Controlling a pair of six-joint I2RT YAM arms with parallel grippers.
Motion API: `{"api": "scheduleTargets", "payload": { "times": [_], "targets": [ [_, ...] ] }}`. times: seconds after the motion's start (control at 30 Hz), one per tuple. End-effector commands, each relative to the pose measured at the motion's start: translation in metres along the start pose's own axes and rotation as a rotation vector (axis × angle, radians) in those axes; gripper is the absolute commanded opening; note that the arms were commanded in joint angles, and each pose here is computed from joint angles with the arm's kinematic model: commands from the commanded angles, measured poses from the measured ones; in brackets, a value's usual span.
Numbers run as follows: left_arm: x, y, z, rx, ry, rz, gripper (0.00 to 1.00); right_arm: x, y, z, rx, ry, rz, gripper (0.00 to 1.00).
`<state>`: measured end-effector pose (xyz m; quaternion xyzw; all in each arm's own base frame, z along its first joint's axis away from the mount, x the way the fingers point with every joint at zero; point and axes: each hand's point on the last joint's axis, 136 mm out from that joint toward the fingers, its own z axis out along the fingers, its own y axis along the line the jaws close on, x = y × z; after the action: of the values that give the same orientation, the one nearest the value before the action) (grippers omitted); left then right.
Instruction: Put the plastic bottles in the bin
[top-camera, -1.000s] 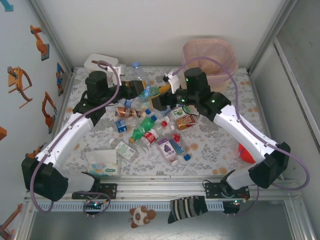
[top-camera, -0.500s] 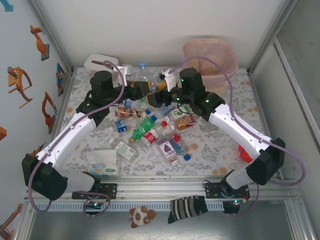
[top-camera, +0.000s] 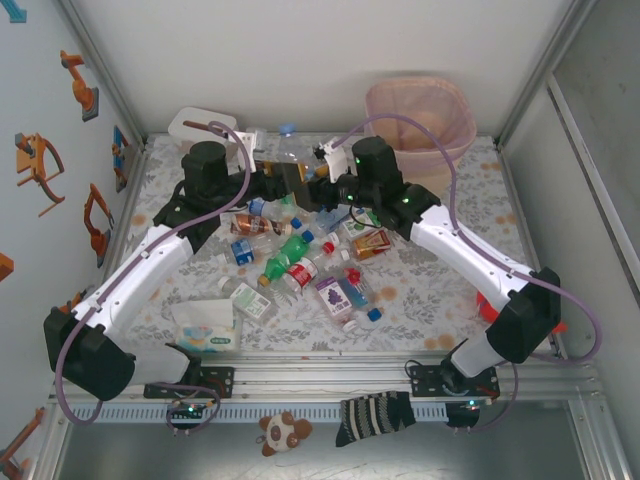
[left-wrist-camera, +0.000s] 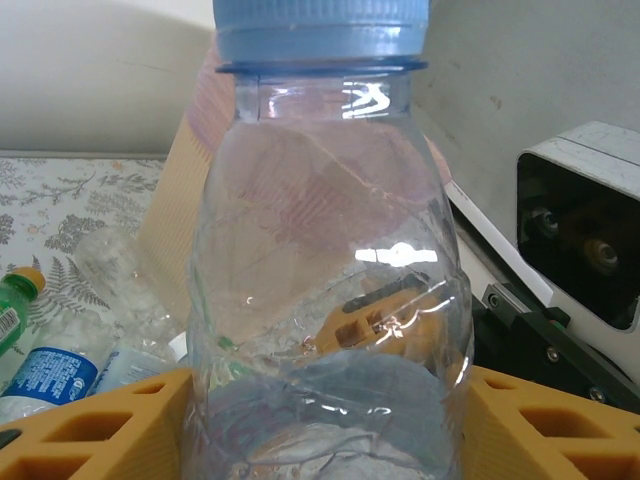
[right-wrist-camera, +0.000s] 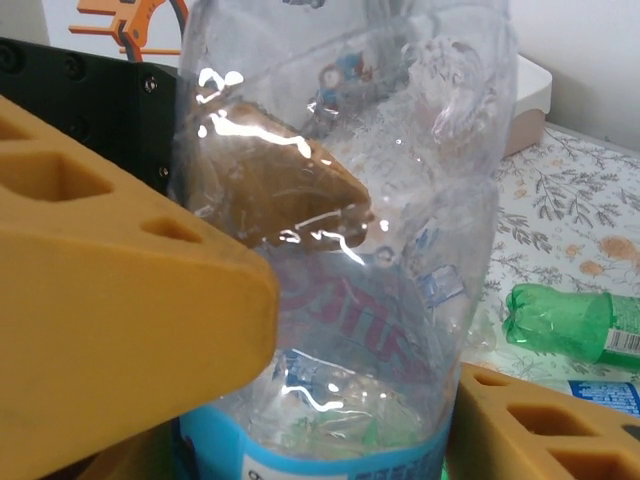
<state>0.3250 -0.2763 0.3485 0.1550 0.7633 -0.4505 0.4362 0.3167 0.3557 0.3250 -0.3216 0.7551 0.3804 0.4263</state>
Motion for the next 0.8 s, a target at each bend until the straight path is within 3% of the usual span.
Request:
{"api": "scheduleTargets", "payload": {
  "times": [0.0, 0.3, 0.53, 0.77],
  "targets": [
    [-0.018, -0.016, -0.006, 0.035, -0.051, 0.055, 0.67, -0.012, 0.001, -0.005, 0.017, -0.051, -0.014, 0.56],
    [-0.025, -0.015, -0.018, -0.010, -0.094, 0.075, 0.86, -0.022, -0.004, -0.020, 0.084, -0.078, -0.027, 0.45],
    [-0.029, -0.002, -0.038, -0.122, -0.118, 0.107, 0.89, -0.031, -0.016, -0.033, 0.162, -0.071, -0.061, 0.44],
    [-0.031, 0.036, -0.066, -0.294, -0.094, 0.067, 0.90, -0.054, -0.041, -0.067, 0.292, -0.090, -0.088, 0.44]
  ]
}}
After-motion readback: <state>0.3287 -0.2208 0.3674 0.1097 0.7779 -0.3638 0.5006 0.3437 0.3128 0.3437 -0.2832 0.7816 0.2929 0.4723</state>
